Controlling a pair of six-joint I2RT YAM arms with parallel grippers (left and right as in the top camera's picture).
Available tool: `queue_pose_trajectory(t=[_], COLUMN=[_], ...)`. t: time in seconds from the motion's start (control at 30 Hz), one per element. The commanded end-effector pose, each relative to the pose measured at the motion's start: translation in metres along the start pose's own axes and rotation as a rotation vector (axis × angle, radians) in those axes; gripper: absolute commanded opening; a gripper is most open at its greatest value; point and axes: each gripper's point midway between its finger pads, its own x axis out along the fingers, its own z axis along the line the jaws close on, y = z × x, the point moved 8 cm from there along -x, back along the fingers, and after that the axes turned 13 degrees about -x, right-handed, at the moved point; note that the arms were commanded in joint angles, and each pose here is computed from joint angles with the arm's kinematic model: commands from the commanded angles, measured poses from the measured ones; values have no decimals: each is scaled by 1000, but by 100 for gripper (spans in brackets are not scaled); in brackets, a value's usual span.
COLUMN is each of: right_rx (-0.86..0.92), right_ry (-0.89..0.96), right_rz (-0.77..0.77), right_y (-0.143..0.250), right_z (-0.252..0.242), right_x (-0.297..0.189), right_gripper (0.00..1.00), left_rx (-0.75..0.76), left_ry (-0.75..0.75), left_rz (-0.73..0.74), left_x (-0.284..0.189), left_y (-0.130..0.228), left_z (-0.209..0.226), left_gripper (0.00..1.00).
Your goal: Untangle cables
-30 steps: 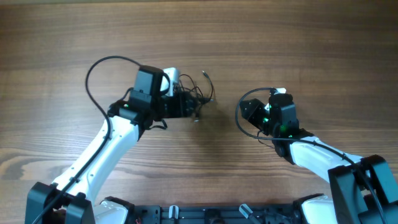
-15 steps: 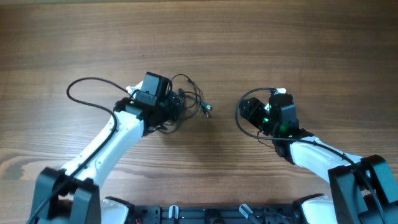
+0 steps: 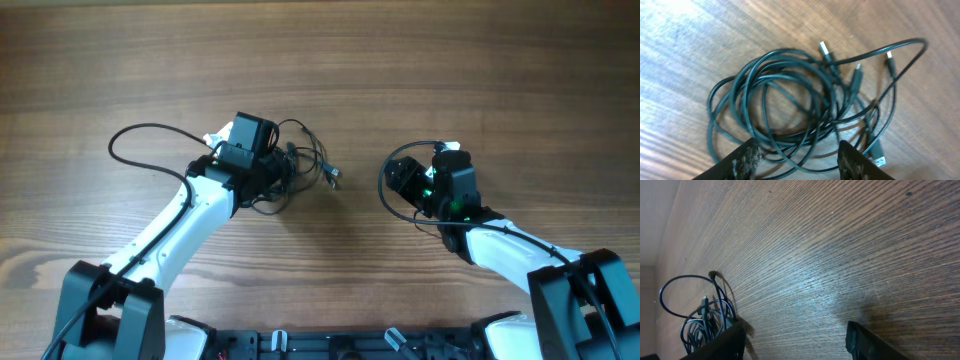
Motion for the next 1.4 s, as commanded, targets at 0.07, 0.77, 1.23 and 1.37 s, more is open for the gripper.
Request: queue_pose_trajectory(t=[0.07,0.77,1.23,1.37], right_rx=[1,1,2,1], right_ry=[-4,-2,-1,0], right_rz=[16,19,19,20], right_y=[3,4,4,4], right_z=[0,0,0,-1], right_x=[1,1,1,1], right_gripper=[66,66,66,65], left_rx=[-60,-672,-704,-490], left_ry=[36,197,88,235], left_rz=[27,311,106,125], left_x=[11,31,63,57], left_y=[0,13,4,-1], left_z=[-7,-44,-23,-45], left_gripper=[40,59,4,4])
